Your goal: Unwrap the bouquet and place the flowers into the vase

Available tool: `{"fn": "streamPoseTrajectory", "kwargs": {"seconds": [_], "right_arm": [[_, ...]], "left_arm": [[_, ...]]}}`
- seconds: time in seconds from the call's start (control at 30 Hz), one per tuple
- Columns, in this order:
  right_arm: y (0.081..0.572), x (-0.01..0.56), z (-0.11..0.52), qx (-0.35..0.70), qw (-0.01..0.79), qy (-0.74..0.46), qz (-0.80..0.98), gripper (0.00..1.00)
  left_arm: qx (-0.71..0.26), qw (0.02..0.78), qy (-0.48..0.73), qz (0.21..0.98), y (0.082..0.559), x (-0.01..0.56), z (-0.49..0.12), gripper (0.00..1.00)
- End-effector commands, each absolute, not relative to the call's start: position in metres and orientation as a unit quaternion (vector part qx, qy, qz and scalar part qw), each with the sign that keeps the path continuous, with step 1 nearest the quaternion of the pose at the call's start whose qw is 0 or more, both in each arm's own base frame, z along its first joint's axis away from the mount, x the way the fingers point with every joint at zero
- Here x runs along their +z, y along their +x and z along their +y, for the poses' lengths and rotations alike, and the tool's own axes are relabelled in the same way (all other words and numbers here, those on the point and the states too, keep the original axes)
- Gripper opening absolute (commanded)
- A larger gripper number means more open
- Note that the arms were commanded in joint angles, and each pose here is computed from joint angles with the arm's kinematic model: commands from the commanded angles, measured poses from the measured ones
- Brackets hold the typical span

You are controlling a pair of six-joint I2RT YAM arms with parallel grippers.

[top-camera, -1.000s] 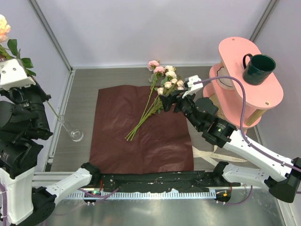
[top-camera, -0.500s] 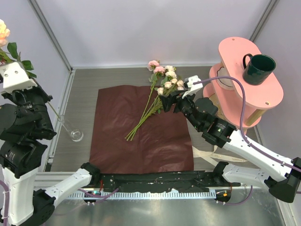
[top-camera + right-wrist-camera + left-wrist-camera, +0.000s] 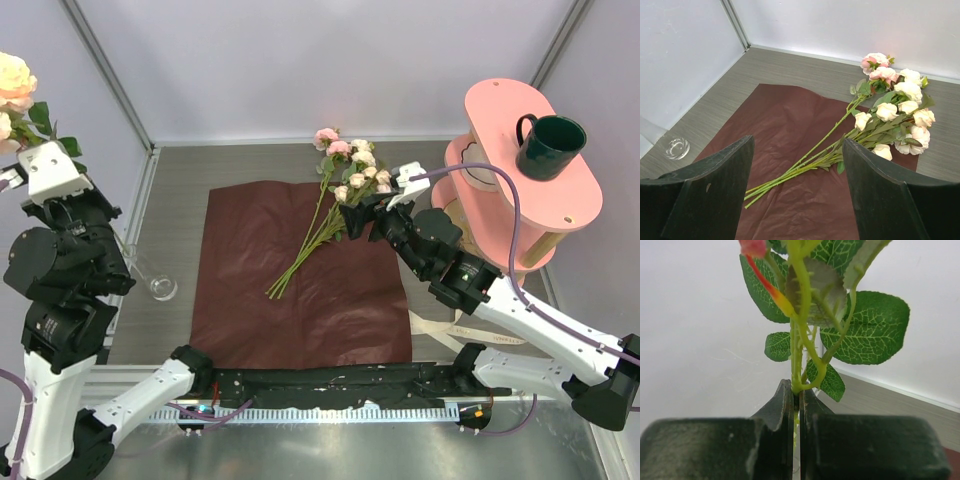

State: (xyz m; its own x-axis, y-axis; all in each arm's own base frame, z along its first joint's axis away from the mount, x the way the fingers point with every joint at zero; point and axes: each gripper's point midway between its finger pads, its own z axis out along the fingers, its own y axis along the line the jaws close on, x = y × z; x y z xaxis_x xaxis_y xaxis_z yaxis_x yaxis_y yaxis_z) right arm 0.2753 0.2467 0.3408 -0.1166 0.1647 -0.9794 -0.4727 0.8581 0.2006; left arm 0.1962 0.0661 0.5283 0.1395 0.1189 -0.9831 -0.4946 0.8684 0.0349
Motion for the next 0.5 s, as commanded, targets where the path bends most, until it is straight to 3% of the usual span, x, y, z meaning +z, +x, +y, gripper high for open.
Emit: {"fn": "streamPoseTrajectory", "kwargs": {"seconds": [0.0, 0.47], "right_arm": [[0.273, 0.358, 0.242, 0.255, 0.673, -0.095, 0.687, 0.77], [0.273, 0.354, 0.242, 0.253, 0.672, -0.097, 0.690, 0.77]], "left_arm": [[0.201, 0.750, -0.194, 0.600, 0.192, 0.530, 0.073, 0.00], [0.232, 0.719, -0.280, 0.592, 0.189, 0.486, 0.087, 0.00]]}}
